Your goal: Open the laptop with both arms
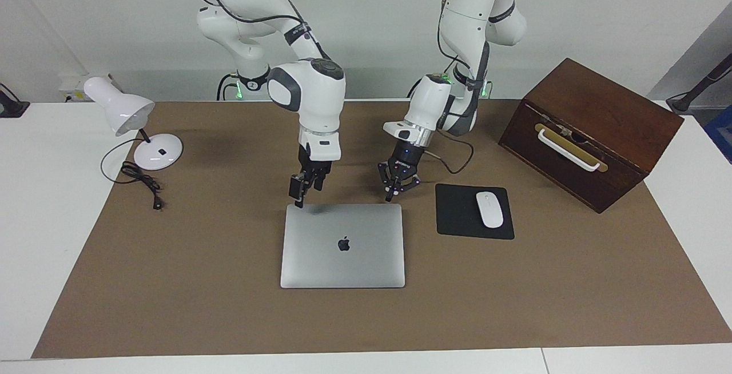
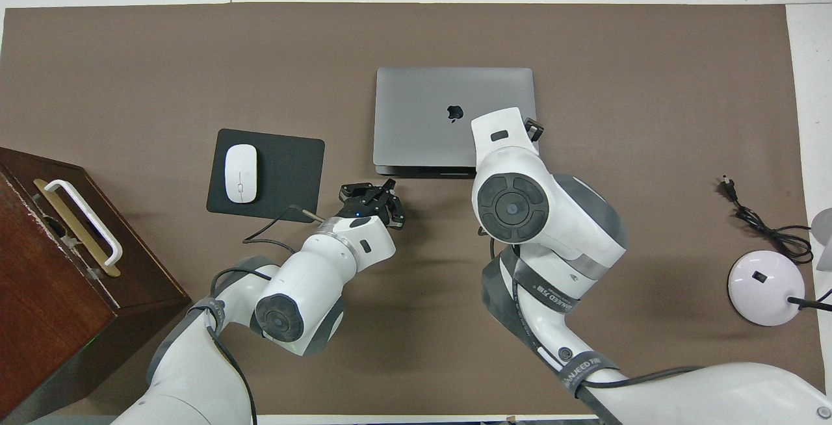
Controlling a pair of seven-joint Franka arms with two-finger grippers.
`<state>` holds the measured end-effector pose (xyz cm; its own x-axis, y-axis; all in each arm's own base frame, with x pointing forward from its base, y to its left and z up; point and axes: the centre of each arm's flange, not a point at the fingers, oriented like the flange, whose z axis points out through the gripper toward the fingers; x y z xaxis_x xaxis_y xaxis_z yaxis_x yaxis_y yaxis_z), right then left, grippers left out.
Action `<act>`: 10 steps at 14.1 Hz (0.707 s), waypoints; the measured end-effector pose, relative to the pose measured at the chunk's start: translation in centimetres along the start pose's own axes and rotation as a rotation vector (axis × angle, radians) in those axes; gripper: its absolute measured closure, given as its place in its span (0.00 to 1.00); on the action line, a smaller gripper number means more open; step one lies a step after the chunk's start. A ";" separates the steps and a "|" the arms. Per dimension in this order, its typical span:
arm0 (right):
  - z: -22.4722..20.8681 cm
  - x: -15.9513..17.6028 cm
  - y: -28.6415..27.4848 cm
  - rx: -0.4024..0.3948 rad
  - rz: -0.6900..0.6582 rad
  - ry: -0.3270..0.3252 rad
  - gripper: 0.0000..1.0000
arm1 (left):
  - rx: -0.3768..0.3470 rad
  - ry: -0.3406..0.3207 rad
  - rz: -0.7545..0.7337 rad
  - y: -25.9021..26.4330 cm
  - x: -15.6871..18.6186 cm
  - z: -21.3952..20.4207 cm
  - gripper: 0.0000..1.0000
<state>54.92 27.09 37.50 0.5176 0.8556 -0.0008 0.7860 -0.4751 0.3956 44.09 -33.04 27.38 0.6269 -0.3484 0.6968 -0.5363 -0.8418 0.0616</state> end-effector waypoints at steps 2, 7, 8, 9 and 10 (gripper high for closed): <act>0.0 0.0 0.0 0.000 0.000 0.000 0.10 | 0.001 0.001 -0.001 -0.1 0.1 0.3 0.99; 0.0 0.0 0.0 0.000 0.000 0.000 0.10 | 0.005 -0.002 -0.005 -0.3 0.2 1.3 0.99; 0.0 0.0 0.0 0.000 0.000 0.000 0.10 | 0.009 0.001 -0.010 -0.7 0.3 1.3 0.99; 0.0 0.0 0.0 0.000 0.000 0.000 0.10 | 0.013 0.004 -0.014 -1.0 0.5 1.3 0.99; 0.0 0.0 0.0 0.000 0.000 0.000 0.10 | 0.015 0.006 -0.016 -1.1 0.6 1.3 0.99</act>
<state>54.92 27.09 37.50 0.5177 0.8556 -0.0008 0.7860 -0.4752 0.3955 45.84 -32.83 26.77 0.6319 -0.3322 0.7002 -0.5177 -0.8533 0.0624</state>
